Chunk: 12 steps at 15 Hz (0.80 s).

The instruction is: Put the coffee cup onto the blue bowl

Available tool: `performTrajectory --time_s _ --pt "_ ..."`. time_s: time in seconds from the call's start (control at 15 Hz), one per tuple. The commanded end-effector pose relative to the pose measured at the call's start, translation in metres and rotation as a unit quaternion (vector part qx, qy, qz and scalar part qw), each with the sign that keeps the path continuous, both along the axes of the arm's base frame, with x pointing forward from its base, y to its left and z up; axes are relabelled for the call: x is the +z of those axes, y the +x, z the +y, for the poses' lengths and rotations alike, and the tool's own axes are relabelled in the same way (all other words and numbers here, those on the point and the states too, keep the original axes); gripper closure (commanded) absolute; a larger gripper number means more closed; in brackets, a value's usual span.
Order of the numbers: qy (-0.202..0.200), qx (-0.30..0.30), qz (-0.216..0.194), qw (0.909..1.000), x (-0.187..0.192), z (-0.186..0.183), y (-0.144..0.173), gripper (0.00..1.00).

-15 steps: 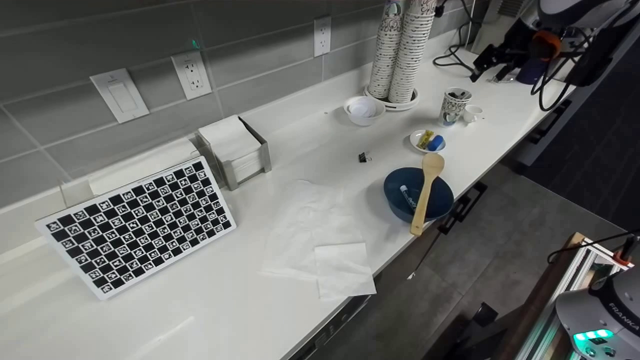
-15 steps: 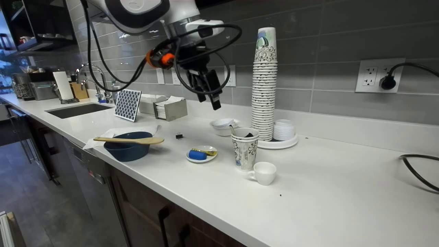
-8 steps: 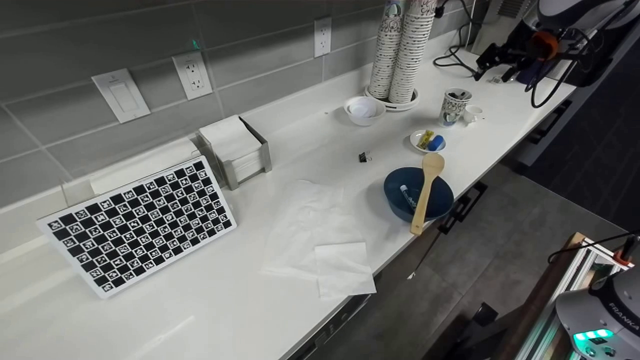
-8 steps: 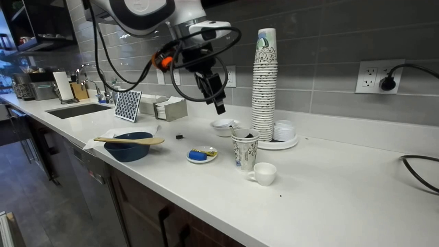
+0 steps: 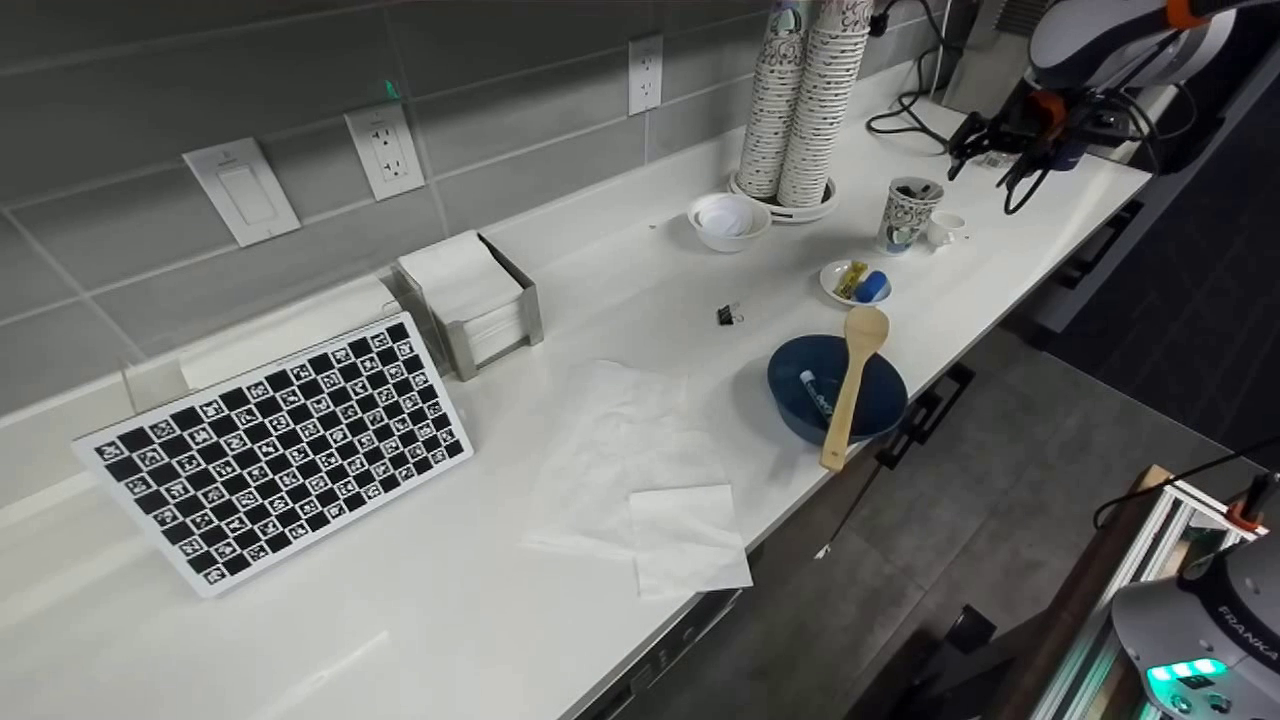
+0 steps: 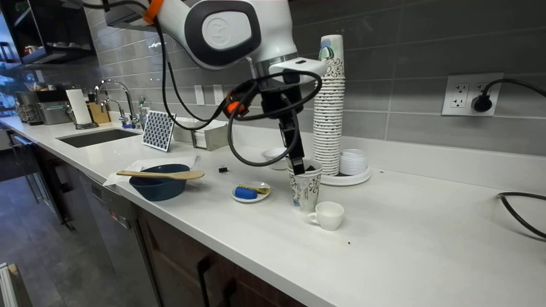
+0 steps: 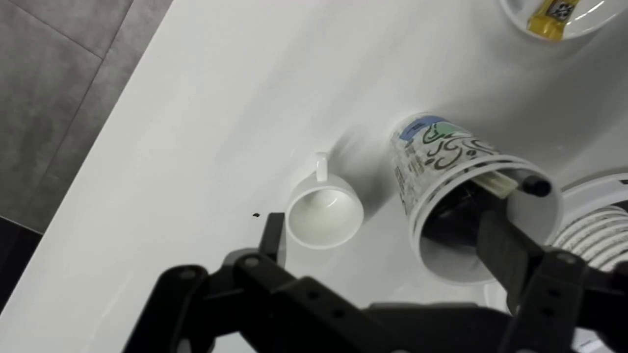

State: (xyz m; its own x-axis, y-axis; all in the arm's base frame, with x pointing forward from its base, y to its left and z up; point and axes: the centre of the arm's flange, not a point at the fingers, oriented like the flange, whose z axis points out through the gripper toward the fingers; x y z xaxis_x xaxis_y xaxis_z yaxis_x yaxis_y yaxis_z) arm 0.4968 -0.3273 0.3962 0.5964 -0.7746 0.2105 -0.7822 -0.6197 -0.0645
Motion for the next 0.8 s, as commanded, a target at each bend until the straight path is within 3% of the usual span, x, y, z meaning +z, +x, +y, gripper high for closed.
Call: performTrajectory --time_s 0.0,0.27,0.4,0.53,0.73 --pt "0.012 -0.016 -0.008 0.9998 -0.010 -0.015 0.031 0.00" --pt "0.022 -0.027 -0.011 0.9993 -0.017 -0.025 0.045 0.01" --pt "0.022 -0.034 -0.001 0.9992 -0.024 -0.028 0.047 0.26" --pt "0.026 -0.039 0.012 0.9988 -0.032 -0.031 0.046 0.35" --pt "0.038 -0.041 0.032 0.9979 -0.043 -0.029 0.045 0.57"
